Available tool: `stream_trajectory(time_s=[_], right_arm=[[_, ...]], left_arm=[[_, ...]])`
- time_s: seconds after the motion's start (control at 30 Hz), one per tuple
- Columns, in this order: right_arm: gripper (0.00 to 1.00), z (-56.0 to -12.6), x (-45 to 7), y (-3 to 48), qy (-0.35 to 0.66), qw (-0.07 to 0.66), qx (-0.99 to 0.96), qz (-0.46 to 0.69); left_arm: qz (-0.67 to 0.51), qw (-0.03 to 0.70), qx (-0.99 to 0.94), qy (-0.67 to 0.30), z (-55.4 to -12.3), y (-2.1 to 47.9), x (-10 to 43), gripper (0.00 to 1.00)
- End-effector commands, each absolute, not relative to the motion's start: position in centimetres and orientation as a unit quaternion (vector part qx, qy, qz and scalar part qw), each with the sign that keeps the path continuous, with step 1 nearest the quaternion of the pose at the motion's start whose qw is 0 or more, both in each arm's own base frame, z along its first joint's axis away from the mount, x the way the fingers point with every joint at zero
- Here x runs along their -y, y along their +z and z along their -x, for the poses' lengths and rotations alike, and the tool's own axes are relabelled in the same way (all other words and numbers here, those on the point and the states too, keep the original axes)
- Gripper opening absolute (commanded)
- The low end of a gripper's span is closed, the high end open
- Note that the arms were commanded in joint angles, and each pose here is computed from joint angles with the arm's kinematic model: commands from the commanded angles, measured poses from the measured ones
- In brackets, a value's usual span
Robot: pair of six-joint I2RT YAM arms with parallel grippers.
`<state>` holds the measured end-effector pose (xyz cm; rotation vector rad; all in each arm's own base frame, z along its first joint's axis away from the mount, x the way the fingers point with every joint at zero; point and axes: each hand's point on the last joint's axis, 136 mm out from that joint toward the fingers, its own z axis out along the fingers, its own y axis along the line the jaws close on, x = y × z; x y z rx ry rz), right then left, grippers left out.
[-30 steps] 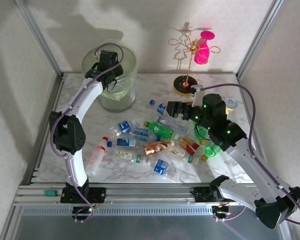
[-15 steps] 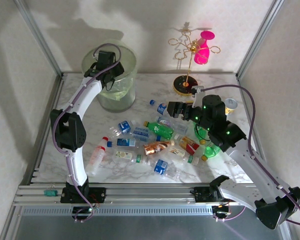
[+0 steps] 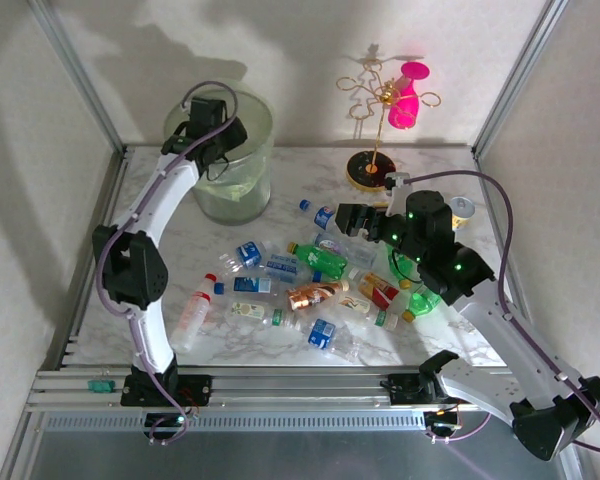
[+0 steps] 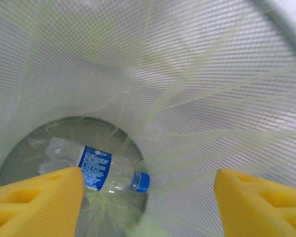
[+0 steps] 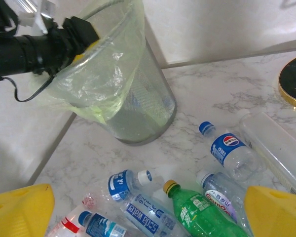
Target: Put the plastic bottles in the bin
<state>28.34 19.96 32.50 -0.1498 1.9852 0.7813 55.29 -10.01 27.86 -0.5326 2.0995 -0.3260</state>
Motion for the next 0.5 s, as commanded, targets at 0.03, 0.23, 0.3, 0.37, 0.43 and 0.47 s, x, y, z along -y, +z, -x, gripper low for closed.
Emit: stream_trajectory(time_s=[0.03, 0.23, 0.3, 0.37, 0.43, 0.47], right_arm=[[0.99, -27.9, -19.4, 34.5, 0.325, 0.497, -0.803, 0.052], [0.98, -27.1, -20.9, 33.8, 0.357, 0.472, -0.802, 0.078], [0.98, -26.5, -21.2, 33.8, 0.372, 0.471, -0.795, 0.087], [0.98, -26.2, -21.3, 33.6, 0.377, 0.471, -0.793, 0.090], [0.98, -26.1, -21.3, 33.0, 0.375, 0.467, -0.796, 0.091], [0.98, -26.2, -21.3, 32.6, 0.373, 0.462, -0.799, 0.090]], left_arm=[[0.199, 0.519, -0.816, -0.160, -50.9, 36.3, 11.1, 0.70], [0.178, 0.563, -0.791, -0.160, -44.0, 40.1, 11.9, 0.70], [0.164, 0.566, -0.792, -0.158, -41.4, 40.0, 12.7, 0.70], [0.144, 0.565, -0.795, -0.164, -38.8, 39.5, 13.5, 0.70], [0.129, 0.556, -0.805, -0.164, -36.6, 38.3, 14.1, 0.69], [0.126, 0.554, -0.806, -0.165, -35.6, 37.9, 14.3, 0.69]])
